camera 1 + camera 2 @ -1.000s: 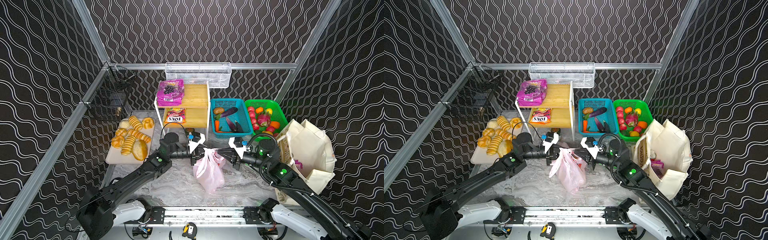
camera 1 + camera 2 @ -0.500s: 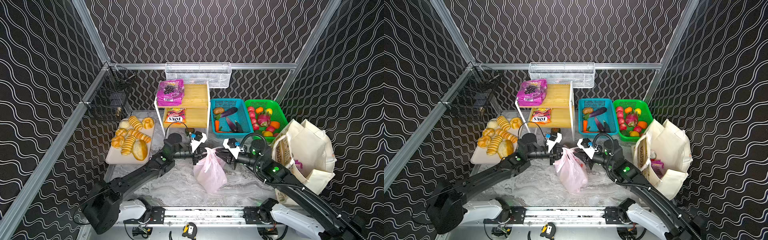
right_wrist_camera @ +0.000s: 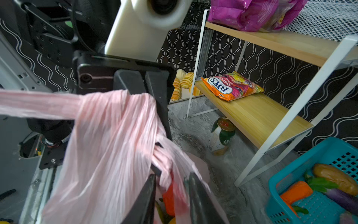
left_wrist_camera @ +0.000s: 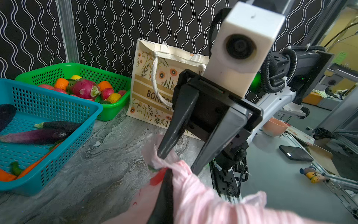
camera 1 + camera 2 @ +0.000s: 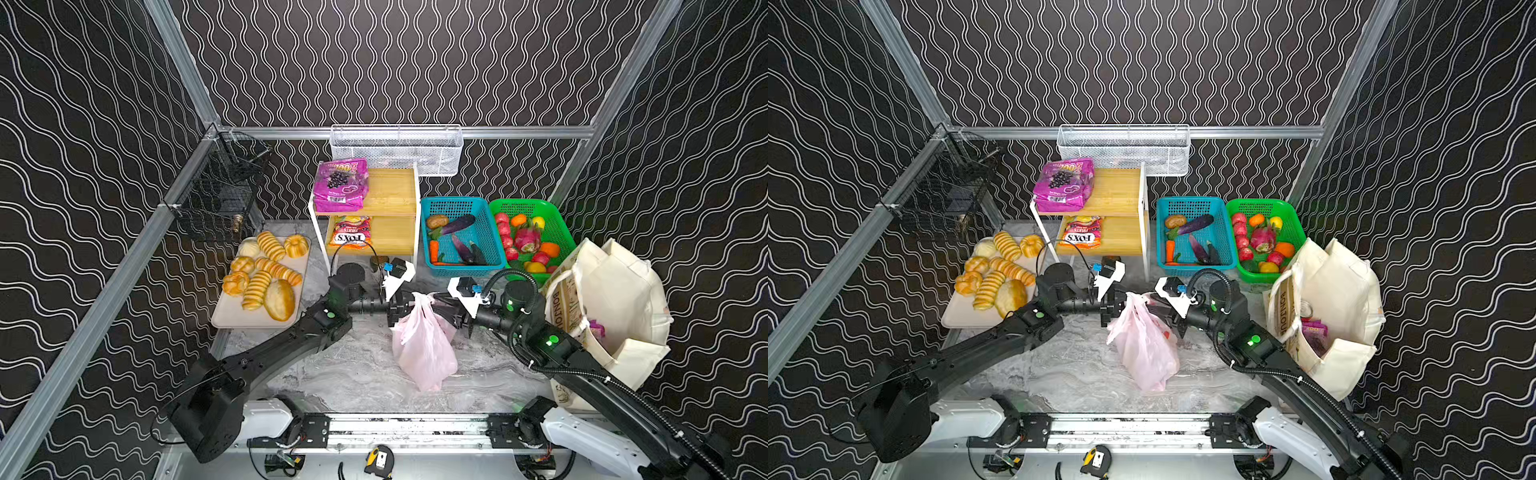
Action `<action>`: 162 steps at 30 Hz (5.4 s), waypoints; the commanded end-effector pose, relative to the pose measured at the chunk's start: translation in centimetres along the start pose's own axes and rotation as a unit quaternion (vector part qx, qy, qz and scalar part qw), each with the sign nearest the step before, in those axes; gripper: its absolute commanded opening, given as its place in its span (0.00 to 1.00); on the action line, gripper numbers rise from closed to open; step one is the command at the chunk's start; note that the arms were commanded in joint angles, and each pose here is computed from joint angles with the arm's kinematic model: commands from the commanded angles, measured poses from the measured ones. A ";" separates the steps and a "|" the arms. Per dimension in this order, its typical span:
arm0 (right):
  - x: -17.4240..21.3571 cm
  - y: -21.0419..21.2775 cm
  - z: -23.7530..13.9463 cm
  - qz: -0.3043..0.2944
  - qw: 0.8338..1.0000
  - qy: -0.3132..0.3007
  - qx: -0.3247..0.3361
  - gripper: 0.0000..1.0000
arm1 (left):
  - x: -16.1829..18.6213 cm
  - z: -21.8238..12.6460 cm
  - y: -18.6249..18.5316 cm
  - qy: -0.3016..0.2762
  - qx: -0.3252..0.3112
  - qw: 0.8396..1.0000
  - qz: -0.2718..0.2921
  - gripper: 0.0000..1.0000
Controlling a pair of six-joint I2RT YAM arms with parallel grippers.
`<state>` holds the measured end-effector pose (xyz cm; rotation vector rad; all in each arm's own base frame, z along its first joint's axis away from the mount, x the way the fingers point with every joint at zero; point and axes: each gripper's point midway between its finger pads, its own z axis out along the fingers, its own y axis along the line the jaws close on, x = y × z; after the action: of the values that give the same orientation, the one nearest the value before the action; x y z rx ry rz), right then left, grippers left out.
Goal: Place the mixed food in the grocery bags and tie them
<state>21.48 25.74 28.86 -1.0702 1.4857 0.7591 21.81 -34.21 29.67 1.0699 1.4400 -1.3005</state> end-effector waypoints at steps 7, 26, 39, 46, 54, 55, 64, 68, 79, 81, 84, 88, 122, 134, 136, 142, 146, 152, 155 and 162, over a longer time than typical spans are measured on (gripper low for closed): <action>-1.2 0.1 0.5 0.024 0.999 -0.018 -0.015 0.11 | -1.7 0.0 -0.6 -0.028 0.013 0.999 0.011 0.00; -0.5 -1.3 -0.7 0.030 0.999 0.005 0.044 0.00 | -0.3 -0.6 0.4 0.021 -0.032 0.999 0.015 0.13; -0.6 -0.2 -0.6 0.035 0.999 0.013 0.010 0.14 | -0.3 -0.6 -0.2 0.024 -0.015 1.000 0.013 0.00; -0.2 0.2 -0.6 0.015 1.000 0.010 0.002 0.34 | -0.5 -0.3 -0.4 0.020 -0.001 1.000 0.002 0.00; 0.6 -0.1 -1.2 -0.012 0.999 0.016 0.025 0.16 | -0.5 -0.4 -0.2 0.013 -0.011 1.000 -0.002 0.00; 0.6 0.1 -1.2 -0.010 1.000 0.020 0.016 0.14 | -0.5 -0.4 -0.1 0.014 -0.011 1.000 -0.002 0.00; -0.7 1.6 -0.2 0.051 0.997 -0.023 -0.045 0.15 | -0.6 -0.2 -0.3 0.015 0.001 1.000 -0.009 0.00; -0.4 1.2 0.2 0.058 0.997 -0.021 -0.037 0.22 | -0.7 -0.2 -0.4 0.013 0.003 1.000 -0.008 0.00; 0.3 0.1 -0.5 0.038 0.999 0.010 0.007 0.00 | 0.0 -0.5 0.2 0.029 -0.021 0.999 -0.004 0.00; 0.3 0.1 -0.7 0.038 0.999 0.018 0.010 0.00 | 0.2 -0.5 0.4 0.035 -0.029 0.999 -0.002 0.00; 0.1 0.0 -1.0 0.039 0.999 0.023 0.014 0.08 | 0.5 -0.5 0.7 0.044 -0.035 0.998 -0.001 0.00; 0.0 0.0 -1.0 0.032 0.999 0.023 0.014 0.00 | 0.4 -0.5 0.7 0.043 -0.034 0.999 -0.001 0.00; 0.1 -4.7 -1.7 0.100 0.983 0.026 0.151 0.00 | -1.3 -5.7 -7.8 0.101 -0.129 0.986 -0.037 0.64; 0.0 -4.8 -1.5 0.117 0.982 0.027 0.149 0.00 | 1.1 -3.5 -7.4 0.202 -0.261 0.941 0.080 0.70; 0.0 -4.8 -1.5 0.116 0.982 0.026 0.149 0.00 | 1.0 -3.2 -7.3 0.197 -0.265 0.940 0.086 0.70; 0.0 -4.8 -1.8 0.114 0.981 0.025 0.153 0.00 | 1.5 -2.4 -7.6 0.211 -0.244 0.941 0.101 0.62; 0.0 -4.8 -1.8 0.111 0.982 0.025 0.153 0.00 | 1.5 -2.7 -7.4 0.214 -0.251 0.938 0.105 0.47; 0.0 -4.6 -1.8 0.111 0.982 0.025 0.150 0.00 | 1.1 -2.4 -7.6 0.187 -0.243 0.944 0.118 0.30; -0.1 -4.6 -1.8 0.110 0.983 0.023 0.148 0.00 | 1.3 -2.3 -6.9 0.196 -0.259 0.937 0.131 0.55; -0.2 -4.6 -1.7 0.110 0.983 0.021 0.145 0.00 | 1.4 -1.1 -5.7 0.218 -0.276 0.922 0.159 0.50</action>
<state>24.98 22.31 29.06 -0.7151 1.7394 0.6378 15.18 -33.22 28.90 1.1818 1.7635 -0.4256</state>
